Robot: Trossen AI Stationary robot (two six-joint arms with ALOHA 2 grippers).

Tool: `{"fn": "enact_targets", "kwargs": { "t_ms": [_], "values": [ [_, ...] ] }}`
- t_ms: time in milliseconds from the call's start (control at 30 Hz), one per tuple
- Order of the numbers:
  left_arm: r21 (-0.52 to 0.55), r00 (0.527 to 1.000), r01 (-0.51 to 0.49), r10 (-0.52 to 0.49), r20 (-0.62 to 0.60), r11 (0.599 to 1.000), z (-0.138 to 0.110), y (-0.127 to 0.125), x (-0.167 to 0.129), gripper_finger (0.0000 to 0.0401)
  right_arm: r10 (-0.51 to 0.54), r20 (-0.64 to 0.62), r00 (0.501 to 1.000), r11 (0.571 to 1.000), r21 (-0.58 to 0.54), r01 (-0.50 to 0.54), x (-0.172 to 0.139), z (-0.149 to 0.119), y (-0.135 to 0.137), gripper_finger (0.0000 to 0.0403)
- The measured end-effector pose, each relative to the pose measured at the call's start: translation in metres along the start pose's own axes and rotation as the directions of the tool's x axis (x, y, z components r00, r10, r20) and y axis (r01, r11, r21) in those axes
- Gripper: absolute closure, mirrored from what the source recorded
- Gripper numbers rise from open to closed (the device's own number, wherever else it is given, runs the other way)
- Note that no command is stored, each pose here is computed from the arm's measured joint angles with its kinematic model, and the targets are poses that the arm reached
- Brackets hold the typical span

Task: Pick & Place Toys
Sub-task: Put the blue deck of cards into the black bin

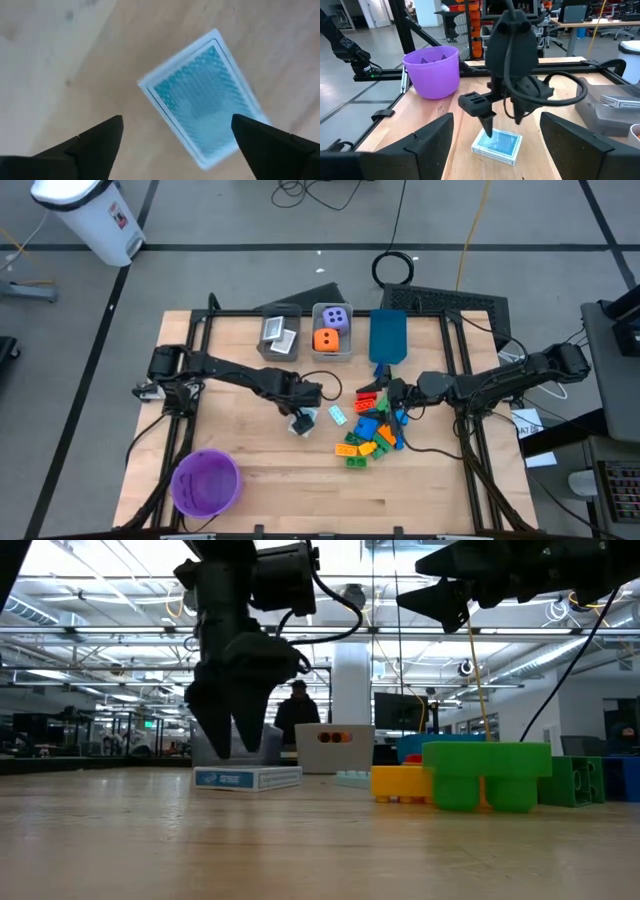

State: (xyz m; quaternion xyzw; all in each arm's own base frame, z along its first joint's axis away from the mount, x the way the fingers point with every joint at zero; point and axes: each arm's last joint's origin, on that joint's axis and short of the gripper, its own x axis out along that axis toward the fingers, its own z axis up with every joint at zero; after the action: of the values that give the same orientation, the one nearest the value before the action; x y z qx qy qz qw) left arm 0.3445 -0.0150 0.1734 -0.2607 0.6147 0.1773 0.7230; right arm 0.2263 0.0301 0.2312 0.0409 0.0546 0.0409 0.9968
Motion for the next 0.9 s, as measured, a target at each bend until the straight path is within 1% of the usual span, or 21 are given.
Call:
{"fn": "enact_targets", "kwargs": {
  "t_ms": [100,167,267,333,467,567,733,900],
  "values": [
    [-0.095,0.999,0.051,-0.051,0.001,0.994,0.001,-0.004,0.000,0.0013,0.000,0.000,1.000,1.000,0.000,0.000,0.000,0.000,0.000,0.0115],
    [-0.144,0.997,0.071,-0.068,0.025,0.987,0.002,-0.007,0.000,0.0016,0.001,0.000,1.000,1.000,0.000,-0.001,0.000,0.000,0.000,0.0115],
    [-0.197,0.996,0.060,-0.046,0.076,0.979,0.005,-0.009,0.002,0.0023,0.001,0.000,1.000,1.000,-0.008,-0.001,0.000,0.000,0.000,0.0115],
    [-0.225,0.996,0.050,-0.032,0.081,0.973,0.005,-0.010,0.008,0.0026,0.001,0.000,1.000,1.000,-0.011,-0.001,0.000,0.000,0.000,0.0115],
    [-0.265,0.999,0.016,-0.002,0.050,0.964,0.005,-0.010,0.021,0.0024,0.003,-0.010,1.000,1.000,-0.009,-0.003,0.000,-0.001,0.000,0.0115],
    [-0.295,0.999,0.014,-0.001,0.046,0.955,0.006,-0.010,0.025,0.0020,0.002,-0.015,1.000,1.000,-0.008,-0.003,0.000,-0.001,0.000,0.0115],
    [-0.299,0.998,-0.017,0.036,0.060,0.954,0.005,-0.011,0.031,0.0016,0.003,-0.016,1.000,1.000,-0.008,-0.003,0.000,-0.002,0.000,0.0115],
    [-0.282,0.997,-0.028,0.049,0.067,0.959,0.003,-0.014,0.031,0.0022,0.002,-0.023,1.000,1.000,-0.008,-0.003,0.000,-0.002,0.000,0.0115]
  ]
}}
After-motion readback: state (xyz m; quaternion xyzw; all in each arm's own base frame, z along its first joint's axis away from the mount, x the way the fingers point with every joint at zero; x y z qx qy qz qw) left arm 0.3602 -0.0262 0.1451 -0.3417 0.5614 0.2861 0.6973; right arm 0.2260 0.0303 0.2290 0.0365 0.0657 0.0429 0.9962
